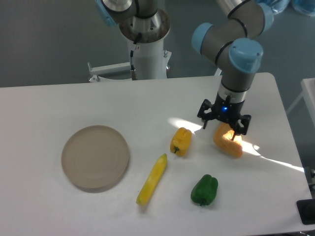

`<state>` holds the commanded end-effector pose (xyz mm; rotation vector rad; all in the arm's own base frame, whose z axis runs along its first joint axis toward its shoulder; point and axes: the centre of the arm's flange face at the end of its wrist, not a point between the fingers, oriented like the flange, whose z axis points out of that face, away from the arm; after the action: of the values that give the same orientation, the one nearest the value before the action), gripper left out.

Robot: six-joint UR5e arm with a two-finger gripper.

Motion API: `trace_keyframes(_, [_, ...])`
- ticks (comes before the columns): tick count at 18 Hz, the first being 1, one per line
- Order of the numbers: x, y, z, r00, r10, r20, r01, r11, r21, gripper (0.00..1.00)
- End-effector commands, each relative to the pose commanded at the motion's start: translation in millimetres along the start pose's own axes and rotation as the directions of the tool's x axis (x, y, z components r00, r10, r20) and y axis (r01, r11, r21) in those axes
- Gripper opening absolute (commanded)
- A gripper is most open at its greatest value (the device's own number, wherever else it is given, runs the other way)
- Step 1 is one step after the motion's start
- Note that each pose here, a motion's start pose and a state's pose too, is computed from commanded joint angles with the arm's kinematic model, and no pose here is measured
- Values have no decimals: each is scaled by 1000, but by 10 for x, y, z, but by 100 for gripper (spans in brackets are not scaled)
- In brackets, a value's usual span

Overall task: Pick up the yellow pepper from the table
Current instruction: 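Move the open gripper over the small yellow bell pepper, then lower the gripper around the yellow bell pepper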

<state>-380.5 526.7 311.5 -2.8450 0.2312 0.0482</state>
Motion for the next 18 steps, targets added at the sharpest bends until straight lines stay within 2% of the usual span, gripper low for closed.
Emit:
trace_keyframes(4, [243,-59,184,999,32,-33,-32,999,-18,100])
trace_keyframes(12, [606,14,239,996,52,-67,-55,998,-35,100])
trace_keyframes(18, [675,-44,309,996,72,-52,-74,997,-23,100])
